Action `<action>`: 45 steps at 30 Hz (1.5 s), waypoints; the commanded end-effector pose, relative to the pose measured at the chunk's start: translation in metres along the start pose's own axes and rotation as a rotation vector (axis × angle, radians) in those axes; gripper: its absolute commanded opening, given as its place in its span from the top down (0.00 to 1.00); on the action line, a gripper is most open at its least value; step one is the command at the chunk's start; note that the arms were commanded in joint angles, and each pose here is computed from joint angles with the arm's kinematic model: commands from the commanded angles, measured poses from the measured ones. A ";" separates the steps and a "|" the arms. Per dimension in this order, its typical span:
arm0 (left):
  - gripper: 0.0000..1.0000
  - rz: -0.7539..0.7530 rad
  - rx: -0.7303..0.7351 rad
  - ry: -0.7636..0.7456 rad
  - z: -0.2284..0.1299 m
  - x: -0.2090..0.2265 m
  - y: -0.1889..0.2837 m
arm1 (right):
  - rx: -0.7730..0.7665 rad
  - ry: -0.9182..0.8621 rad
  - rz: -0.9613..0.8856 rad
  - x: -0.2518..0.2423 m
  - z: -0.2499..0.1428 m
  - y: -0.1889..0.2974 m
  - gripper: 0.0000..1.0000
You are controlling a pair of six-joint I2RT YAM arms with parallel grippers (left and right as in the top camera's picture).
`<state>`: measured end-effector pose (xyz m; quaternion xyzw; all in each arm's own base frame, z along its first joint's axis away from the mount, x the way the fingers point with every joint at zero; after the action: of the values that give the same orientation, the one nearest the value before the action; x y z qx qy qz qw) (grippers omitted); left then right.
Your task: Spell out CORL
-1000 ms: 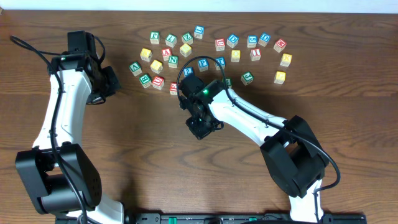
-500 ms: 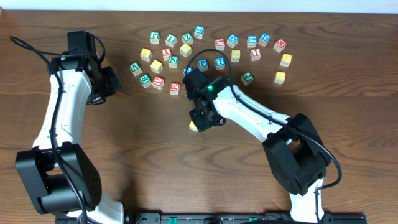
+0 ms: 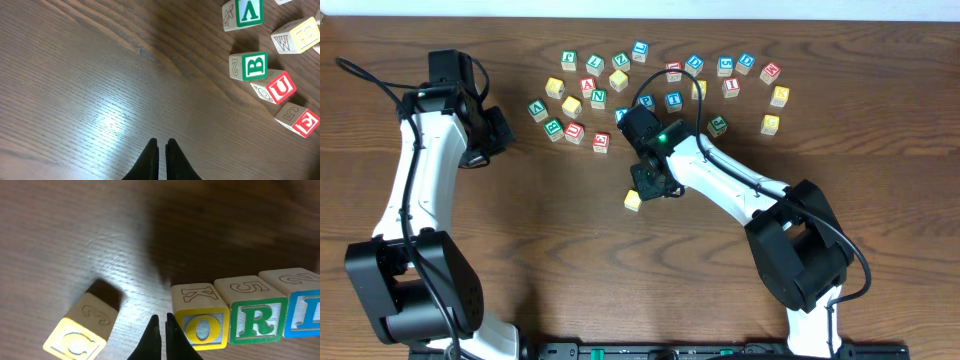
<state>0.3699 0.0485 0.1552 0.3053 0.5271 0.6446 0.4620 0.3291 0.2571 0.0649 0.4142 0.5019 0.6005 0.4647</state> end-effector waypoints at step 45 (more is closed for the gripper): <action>0.92 0.061 -0.068 0.059 0.015 0.021 0.003 | 0.009 0.390 0.306 0.077 -0.007 0.019 0.98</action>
<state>0.3767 0.0623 0.1579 0.2856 0.5147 0.6723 0.4488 0.3205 0.3148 0.0956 0.3854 0.4900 0.7180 0.3097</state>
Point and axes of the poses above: each gripper's point midway between its finger pads, its own y axis back along the fingers, its own x axis along the line the jaws close on, z = x × y, the point moved 4 cm from there along y, back along the fingers, and after that the axes turned 3 degrees about -y, right-handed, at the moved point
